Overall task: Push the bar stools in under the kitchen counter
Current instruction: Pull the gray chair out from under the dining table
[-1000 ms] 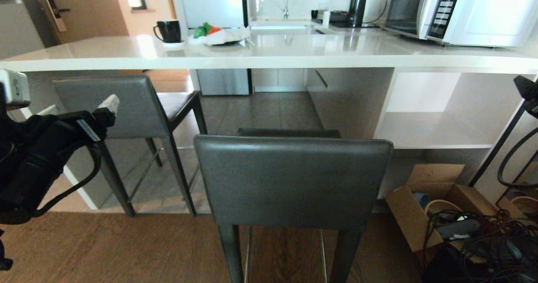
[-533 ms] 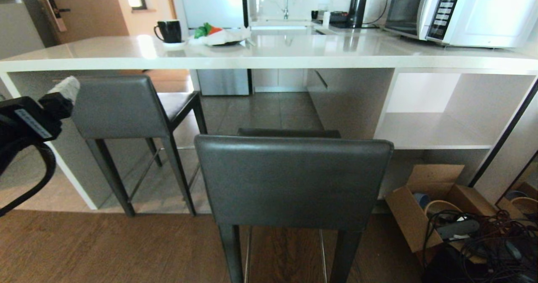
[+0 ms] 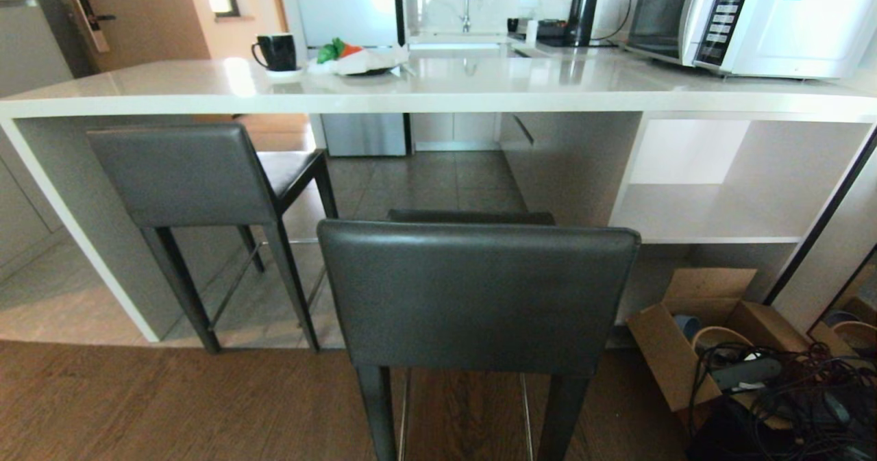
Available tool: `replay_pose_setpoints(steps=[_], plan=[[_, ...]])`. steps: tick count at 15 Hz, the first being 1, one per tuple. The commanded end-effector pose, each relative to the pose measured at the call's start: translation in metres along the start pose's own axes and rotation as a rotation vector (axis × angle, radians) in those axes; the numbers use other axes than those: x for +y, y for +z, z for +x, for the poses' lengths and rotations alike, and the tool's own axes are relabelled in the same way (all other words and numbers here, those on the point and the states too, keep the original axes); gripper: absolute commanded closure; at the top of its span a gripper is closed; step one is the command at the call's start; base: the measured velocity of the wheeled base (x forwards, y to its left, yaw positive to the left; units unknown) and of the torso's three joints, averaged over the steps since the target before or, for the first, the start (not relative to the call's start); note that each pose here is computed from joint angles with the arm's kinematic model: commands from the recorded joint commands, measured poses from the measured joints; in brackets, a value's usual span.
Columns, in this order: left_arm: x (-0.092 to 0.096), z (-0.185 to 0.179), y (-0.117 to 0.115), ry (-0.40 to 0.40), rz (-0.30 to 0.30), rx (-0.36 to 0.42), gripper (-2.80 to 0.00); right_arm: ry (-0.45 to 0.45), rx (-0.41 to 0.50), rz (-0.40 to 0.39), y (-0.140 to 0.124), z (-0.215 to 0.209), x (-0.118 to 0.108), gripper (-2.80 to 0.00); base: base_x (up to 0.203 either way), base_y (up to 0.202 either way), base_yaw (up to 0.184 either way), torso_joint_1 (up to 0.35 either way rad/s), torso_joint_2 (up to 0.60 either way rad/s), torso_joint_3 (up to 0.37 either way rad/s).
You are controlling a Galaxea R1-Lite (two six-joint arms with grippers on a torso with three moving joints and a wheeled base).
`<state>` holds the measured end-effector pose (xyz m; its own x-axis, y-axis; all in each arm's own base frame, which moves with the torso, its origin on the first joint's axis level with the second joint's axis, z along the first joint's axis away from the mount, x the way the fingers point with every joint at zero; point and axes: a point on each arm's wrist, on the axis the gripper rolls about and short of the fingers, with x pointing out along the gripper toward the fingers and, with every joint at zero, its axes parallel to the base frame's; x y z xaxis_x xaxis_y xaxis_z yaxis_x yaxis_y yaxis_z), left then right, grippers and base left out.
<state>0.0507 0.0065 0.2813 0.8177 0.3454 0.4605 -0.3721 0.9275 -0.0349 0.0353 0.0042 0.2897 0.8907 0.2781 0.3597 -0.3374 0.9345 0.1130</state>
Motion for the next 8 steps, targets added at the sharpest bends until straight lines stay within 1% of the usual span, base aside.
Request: replay_pose_setpoints(steps=[1,2,4,6,7,8], plan=[[0.019,-0.041,0.017,-0.013,-0.011,-0.098,-2.80,0.108,-0.077,-0.030,0.015,-0.026,0.018,-2.80,0.000,0.000,0.000,0.000,0.00,0.000],[0.024,-0.058,0.014,-0.050,-0.003,-0.093,-2.80,0.165,-0.087,-0.042,0.021,-0.034,0.024,-2.80,0.000,0.000,0.000,0.000,0.00,0.000],[0.032,-0.088,0.000,-0.148,0.014,-0.056,-2.80,0.269,-0.089,-0.064,0.038,-0.049,0.038,-2.80,0.000,0.000,0.000,0.000,0.00,0.000],[0.035,-0.116,-0.025,-0.277,0.026,-0.007,-2.80,0.379,-0.078,-0.084,0.044,-0.064,0.049,-2.80,0.000,0.000,0.000,0.000,0.00,0.000],[0.037,-0.129,-0.039,-0.339,0.030,0.010,-2.80,0.415,-0.077,-0.078,0.044,-0.071,0.052,-2.80,0.000,0.000,0.000,0.000,0.00,0.000],[0.036,-0.141,-0.061,-0.400,0.042,0.067,-2.80,0.450,-0.074,-0.050,0.045,-0.078,0.056,-2.80,0.000,0.000,0.000,0.000,0.00,0.000]])
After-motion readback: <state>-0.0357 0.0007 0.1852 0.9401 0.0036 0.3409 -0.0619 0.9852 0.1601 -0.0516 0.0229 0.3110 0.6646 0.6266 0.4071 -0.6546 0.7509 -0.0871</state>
